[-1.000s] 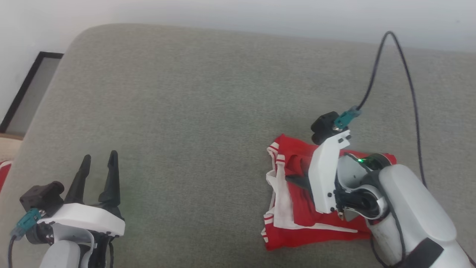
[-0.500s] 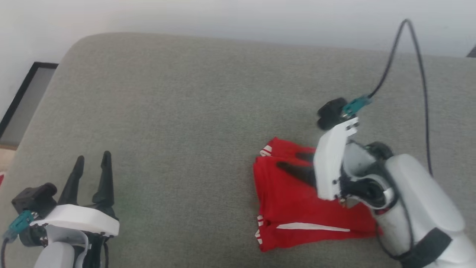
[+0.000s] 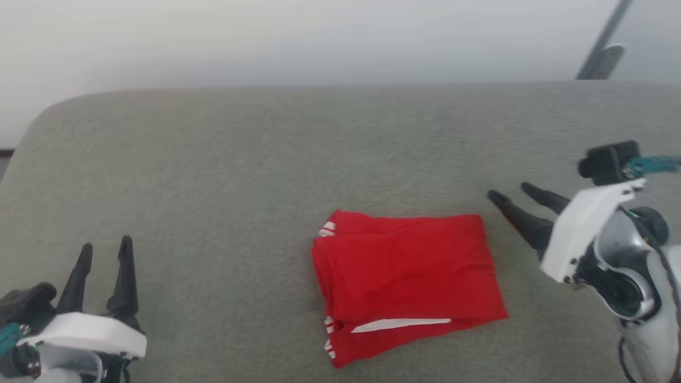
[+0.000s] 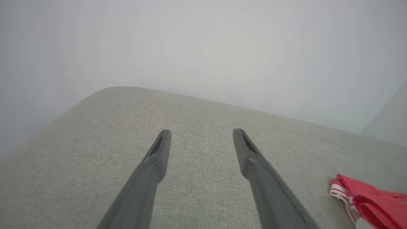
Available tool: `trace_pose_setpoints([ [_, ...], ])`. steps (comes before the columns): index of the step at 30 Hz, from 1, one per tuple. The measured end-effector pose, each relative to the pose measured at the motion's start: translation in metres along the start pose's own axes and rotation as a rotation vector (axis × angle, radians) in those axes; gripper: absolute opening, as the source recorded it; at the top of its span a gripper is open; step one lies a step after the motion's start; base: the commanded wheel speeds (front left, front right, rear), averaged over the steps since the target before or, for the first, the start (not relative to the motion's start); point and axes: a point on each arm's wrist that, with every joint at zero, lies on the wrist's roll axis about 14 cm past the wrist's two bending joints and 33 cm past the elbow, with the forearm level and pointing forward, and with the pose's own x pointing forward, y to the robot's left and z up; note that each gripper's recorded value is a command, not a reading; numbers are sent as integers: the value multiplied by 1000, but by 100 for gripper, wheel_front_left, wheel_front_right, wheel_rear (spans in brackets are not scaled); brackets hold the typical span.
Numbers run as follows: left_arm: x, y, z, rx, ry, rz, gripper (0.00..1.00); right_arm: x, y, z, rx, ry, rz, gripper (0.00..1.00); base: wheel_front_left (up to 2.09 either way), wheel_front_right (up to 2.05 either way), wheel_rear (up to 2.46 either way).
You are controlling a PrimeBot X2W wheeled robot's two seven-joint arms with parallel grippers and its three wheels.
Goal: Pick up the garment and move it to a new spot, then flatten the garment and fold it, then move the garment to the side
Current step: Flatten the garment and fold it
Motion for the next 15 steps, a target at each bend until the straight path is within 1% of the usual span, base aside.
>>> trace_pose_setpoints([
  [1, 1, -2, 0, 1, 0, -7, 100, -7, -7, 2, 5, -29, -21, 100, 0, 0, 0],
  [5, 1, -12, -4, 10, 13, -41, 100, -35, -33, 10, -33, -129, -109, 100, 0, 0, 0],
  [9, 1, -20, -3, 12, 12, -65, 100, -61, -57, 11, -49, -207, -185, 100, 0, 0, 0],
  [15, -3, -24, -1, 20, 8, -84, 100, -88, -77, 12, -68, -301, -254, 100, 0, 0, 0],
])
